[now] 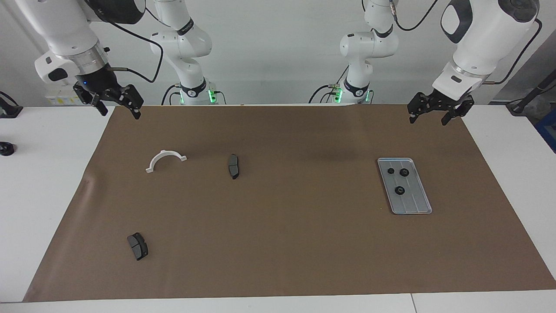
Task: Place bearing gear from tray to pile
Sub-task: 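Move the left gripper over the metal tray of black gears, then lower the left gripper and grasp a black gear on the tray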
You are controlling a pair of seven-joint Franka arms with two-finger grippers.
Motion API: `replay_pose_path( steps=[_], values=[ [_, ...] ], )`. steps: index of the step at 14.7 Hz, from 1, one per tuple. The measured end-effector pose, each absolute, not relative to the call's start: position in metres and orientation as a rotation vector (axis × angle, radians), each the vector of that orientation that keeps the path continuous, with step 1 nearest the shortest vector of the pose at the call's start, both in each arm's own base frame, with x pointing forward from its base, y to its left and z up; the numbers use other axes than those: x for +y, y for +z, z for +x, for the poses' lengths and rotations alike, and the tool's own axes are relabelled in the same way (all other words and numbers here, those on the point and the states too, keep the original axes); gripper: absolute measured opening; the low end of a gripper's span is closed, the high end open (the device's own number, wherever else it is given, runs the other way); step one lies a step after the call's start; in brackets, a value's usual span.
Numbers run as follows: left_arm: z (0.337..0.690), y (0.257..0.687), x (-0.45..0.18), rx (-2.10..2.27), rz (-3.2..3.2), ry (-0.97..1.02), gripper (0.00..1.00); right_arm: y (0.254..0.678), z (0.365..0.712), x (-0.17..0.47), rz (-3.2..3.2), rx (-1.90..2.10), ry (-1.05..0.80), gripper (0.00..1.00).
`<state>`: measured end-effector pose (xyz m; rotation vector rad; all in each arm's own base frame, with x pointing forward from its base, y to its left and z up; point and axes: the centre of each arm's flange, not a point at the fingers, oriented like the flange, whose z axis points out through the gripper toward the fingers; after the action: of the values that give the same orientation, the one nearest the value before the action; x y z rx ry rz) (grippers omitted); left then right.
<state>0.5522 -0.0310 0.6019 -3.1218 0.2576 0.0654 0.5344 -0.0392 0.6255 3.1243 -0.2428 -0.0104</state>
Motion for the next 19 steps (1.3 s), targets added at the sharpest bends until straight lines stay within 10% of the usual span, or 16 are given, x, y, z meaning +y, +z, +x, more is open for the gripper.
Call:
replay_pose_path(
  steps=[10, 19],
  values=[
    [0.555, 0.59, -0.029, 0.25, -3.122, -0.001, 1.0, 0.626, 0.534, -0.039, 3.124, -0.243, -0.01, 1.0],
    [0.532, 0.493, -0.016, 0.218, -3.116, -0.146, 1.0, 0.626, 0.534, -0.039, 3.124, -0.243, -0.01, 1.0]
  ],
)
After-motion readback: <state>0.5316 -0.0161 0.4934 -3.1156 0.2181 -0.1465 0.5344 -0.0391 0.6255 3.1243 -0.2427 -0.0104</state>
